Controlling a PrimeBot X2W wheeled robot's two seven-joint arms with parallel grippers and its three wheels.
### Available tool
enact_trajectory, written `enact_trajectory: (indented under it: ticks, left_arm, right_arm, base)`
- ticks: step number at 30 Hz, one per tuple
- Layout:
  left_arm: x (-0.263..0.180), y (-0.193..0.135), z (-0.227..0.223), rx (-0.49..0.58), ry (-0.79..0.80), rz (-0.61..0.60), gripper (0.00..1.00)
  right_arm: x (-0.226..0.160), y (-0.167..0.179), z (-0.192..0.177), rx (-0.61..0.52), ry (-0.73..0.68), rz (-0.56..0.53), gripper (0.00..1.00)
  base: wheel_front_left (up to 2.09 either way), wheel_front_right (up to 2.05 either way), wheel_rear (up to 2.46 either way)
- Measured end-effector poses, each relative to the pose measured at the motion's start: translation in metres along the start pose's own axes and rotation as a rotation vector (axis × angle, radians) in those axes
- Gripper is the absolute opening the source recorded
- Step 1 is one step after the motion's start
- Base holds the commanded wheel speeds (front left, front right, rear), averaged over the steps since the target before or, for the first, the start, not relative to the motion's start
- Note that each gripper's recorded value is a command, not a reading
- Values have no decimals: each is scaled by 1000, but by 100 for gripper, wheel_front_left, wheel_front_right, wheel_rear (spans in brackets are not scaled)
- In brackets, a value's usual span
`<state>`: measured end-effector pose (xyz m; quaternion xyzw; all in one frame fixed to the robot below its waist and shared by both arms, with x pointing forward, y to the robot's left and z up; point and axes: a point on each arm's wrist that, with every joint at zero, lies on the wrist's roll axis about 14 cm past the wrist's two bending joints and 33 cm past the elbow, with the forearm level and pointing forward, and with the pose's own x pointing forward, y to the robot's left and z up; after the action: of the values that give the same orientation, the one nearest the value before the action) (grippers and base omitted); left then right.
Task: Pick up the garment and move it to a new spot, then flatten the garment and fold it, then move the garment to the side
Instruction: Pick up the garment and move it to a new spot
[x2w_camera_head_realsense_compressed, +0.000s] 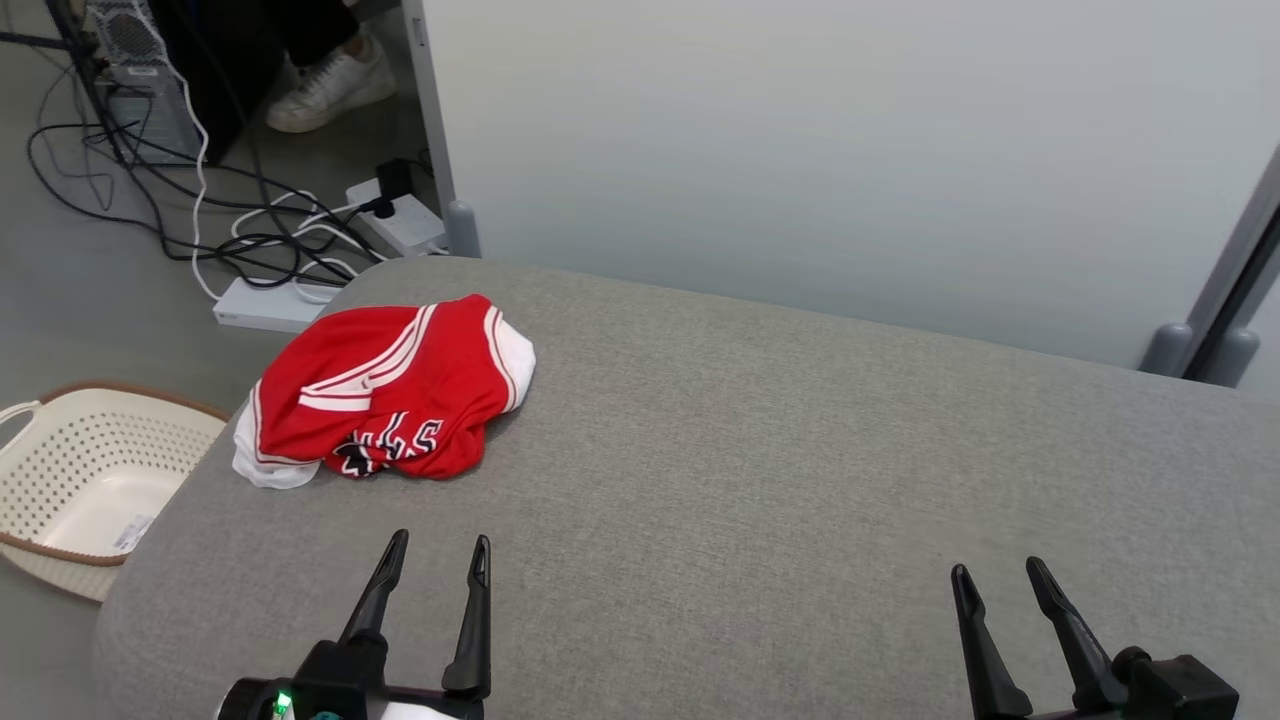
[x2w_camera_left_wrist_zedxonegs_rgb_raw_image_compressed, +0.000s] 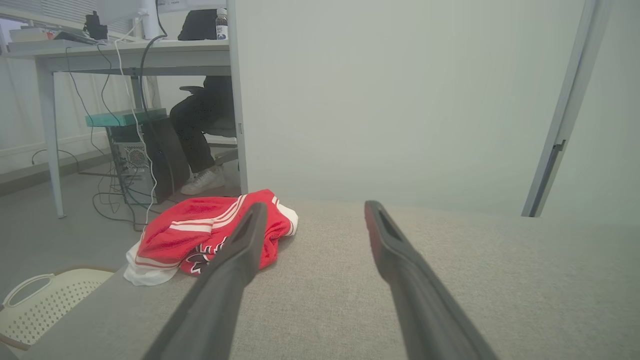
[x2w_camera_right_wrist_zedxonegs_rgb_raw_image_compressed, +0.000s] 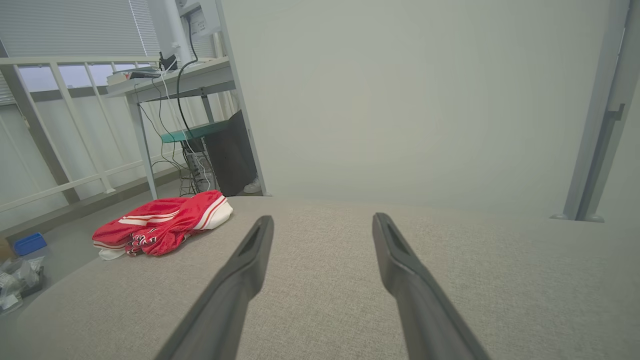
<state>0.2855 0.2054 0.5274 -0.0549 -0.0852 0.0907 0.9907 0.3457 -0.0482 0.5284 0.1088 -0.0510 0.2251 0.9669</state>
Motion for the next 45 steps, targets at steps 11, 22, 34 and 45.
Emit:
enact_trajectory:
  ticks: [11,22,34,45]
  left_arm:
    - [-18,39,5,13,-12,143,100]
    - [-28,61,7,29,-7,235,100]
    - [-30,68,4,22,4,273,100]
    - [8,58,-5,7,40,240,100]
  right_arm:
    - [20,31,-11,30,33,110,100]
    - [33,56,-24,62,69,193,100]
    - [37,62,-31,56,91,230,100]
    - [38,36,-47,37,137,206,100]
  base:
    - [0,0,0]
    - [0,0,0]
    - [0,0,0]
    - [0,0,0]
